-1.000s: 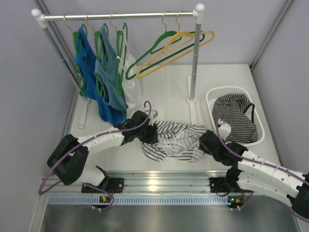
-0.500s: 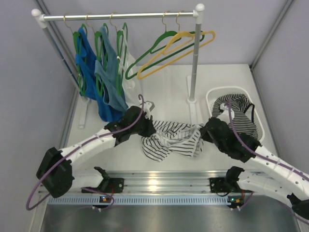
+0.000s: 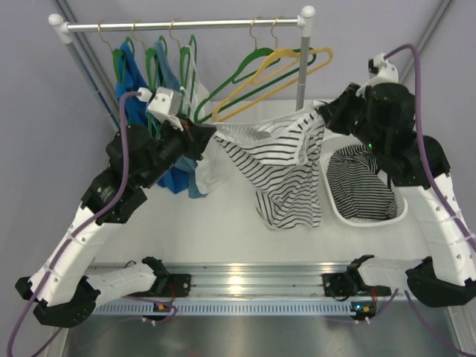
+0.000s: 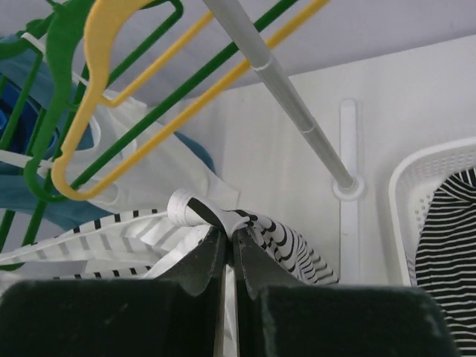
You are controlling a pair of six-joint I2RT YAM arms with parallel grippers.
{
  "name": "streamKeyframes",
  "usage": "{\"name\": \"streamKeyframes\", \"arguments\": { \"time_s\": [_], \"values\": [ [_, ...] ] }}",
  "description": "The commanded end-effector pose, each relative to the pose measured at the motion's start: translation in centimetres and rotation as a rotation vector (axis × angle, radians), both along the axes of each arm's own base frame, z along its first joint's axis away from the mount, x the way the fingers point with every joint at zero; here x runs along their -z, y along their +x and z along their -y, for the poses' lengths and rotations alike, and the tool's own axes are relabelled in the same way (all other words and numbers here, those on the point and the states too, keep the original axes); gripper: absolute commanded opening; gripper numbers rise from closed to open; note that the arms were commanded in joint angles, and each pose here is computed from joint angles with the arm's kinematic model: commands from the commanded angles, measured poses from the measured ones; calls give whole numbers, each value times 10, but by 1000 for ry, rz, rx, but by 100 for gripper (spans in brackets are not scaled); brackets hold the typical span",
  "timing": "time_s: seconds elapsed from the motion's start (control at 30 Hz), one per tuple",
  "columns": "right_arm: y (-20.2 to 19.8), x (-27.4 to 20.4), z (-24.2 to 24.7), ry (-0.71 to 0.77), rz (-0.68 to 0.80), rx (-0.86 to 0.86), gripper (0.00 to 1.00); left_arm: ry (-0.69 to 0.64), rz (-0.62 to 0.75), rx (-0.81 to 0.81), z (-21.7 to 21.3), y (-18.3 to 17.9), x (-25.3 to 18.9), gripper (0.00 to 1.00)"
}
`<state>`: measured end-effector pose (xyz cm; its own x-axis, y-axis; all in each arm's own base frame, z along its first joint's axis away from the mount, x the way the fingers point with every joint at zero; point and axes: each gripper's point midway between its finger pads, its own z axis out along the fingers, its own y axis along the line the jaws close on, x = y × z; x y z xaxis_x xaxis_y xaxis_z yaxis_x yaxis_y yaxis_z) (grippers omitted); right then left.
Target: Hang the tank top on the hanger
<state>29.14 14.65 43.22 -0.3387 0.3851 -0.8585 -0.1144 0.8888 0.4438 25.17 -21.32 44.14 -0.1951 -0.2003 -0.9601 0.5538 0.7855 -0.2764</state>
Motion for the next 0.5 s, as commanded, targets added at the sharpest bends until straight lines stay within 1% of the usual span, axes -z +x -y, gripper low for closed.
{"name": "streamKeyframes", "arguments": {
  "time_s": [0.0,0.03,0.1,0.13,0.17,0.23,0.27,0.3,0.33,0.37,0.4,0.43,0.47],
  "values": [
    [8,-50,-18,-2,102,-176,0,47,37,-49,-14,1,-24,0],
    [16,-46,-32,1,78,-238,0,44,43,-52,-15,1,-28,0],
    [17,-53,-42,18,82,-286,0,43,40,-50,-15,-1,-30,0],
    [13,-50,-51,35,70,-336,0,42,34,-51,-16,-2,-28,0],
    [14,-32,-57,46,25,-354,0,47,25,-46,-16,-3,-23,0],
    [4,-26,-63,73,29,-393,0,60,-22,-38,-13,-3,-2,0],
    [4,6,-66,67,-42,-393,0,62,-44,-21,-10,-5,8,0],
    [-2,14,-71,72,-48,-412,0,75,-102,-13,-5,-5,34,0],
    [-14,19,-69,80,-53,-422,0,63,-115,-2,-4,-8,42,0],
    [-19,58,-71,69,-141,-427,0,63,-143,8,-2,-9,55,0],
    [-27,73,-75,68,-167,-444,0,74,-218,26,4,-12,89,0],
    [-40,81,-72,74,-173,-452,0,59,-231,32,4,-16,98,0],
    [-49,125,-72,66,-271,-446,0,91,-299,35,6,-19,138,0]
  ]
}}
